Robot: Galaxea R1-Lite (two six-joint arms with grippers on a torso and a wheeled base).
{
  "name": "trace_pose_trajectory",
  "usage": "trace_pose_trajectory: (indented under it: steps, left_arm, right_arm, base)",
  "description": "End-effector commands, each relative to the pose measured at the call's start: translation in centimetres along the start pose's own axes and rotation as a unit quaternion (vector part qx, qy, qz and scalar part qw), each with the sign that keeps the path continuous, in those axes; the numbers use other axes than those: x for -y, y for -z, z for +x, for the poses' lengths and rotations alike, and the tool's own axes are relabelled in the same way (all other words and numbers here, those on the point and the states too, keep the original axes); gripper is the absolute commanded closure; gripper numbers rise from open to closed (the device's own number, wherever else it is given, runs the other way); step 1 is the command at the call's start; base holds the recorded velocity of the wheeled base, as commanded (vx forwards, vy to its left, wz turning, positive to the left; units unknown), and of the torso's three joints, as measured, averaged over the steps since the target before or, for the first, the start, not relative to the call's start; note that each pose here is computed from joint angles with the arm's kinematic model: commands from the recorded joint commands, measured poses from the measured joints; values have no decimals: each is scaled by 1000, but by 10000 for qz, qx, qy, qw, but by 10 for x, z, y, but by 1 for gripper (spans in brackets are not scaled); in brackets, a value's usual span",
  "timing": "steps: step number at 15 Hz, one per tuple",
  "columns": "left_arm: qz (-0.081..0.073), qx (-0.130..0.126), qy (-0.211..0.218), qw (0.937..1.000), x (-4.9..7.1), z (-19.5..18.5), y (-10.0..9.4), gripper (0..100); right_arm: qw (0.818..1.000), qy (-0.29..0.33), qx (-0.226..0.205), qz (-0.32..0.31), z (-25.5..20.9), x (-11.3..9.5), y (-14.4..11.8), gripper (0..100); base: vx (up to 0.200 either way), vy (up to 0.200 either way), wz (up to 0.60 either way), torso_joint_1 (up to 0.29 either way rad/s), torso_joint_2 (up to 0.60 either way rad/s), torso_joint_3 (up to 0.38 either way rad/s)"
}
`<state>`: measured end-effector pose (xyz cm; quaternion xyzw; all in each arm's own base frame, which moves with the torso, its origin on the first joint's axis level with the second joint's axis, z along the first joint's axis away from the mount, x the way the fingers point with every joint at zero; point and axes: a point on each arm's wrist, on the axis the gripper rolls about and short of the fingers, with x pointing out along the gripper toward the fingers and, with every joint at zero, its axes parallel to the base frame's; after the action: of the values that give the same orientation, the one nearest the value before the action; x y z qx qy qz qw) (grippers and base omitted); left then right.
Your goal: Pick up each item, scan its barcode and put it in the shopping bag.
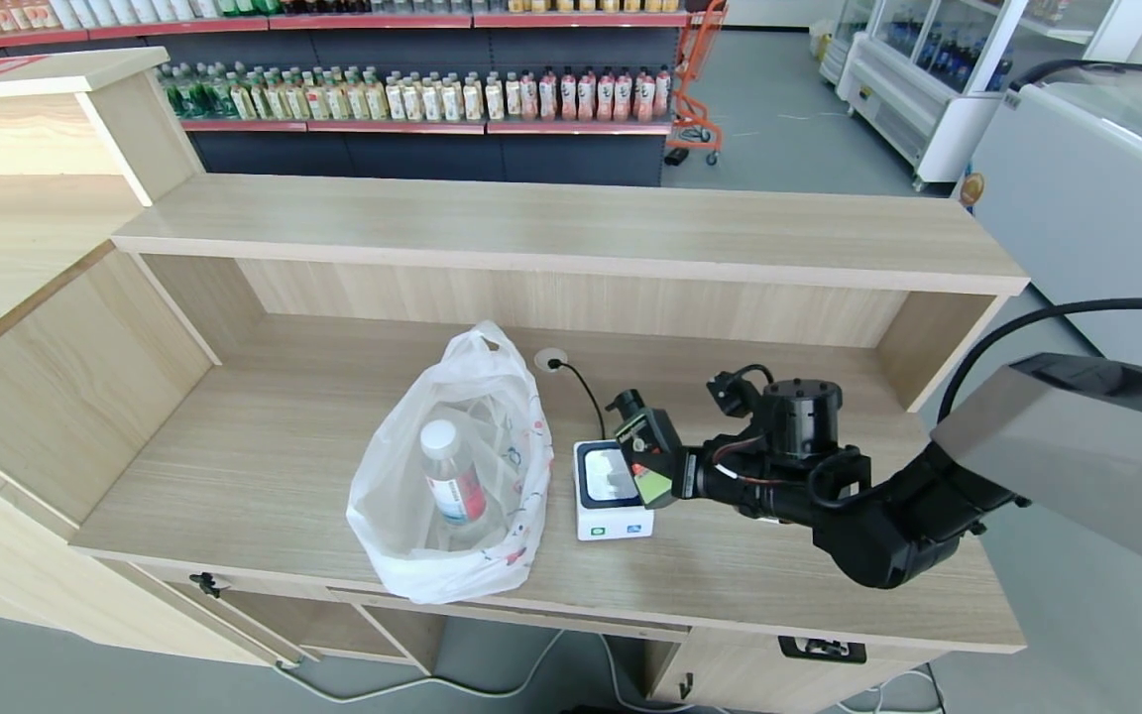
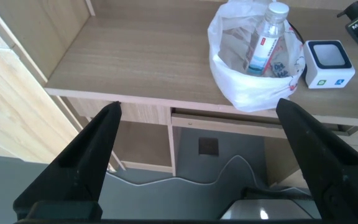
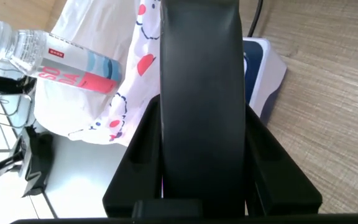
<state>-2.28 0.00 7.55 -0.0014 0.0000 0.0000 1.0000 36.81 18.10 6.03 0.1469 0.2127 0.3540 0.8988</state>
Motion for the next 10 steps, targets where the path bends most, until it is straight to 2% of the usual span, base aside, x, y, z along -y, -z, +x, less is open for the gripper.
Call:
trace_pose_trajectory:
  steps: [1,5,10]
  left_arm:
    - [-2,-8,0,10000,0,0,0,0]
    - [-2,-8,0,10000,0,0,0,0]
    - [-2,0,0,10000,0,0,0,0]
  right_arm:
    - [10000,-34,-57,1,11,2,8,100]
    - [9996,-190,125,195,30,-3,2,100]
    - [9996,-169,94,206,40,2,8,100]
  base:
    - [0,0,0,0,0,0]
    - [0,0,0,0,0,0]
    - [0,0,0,0,0,0]
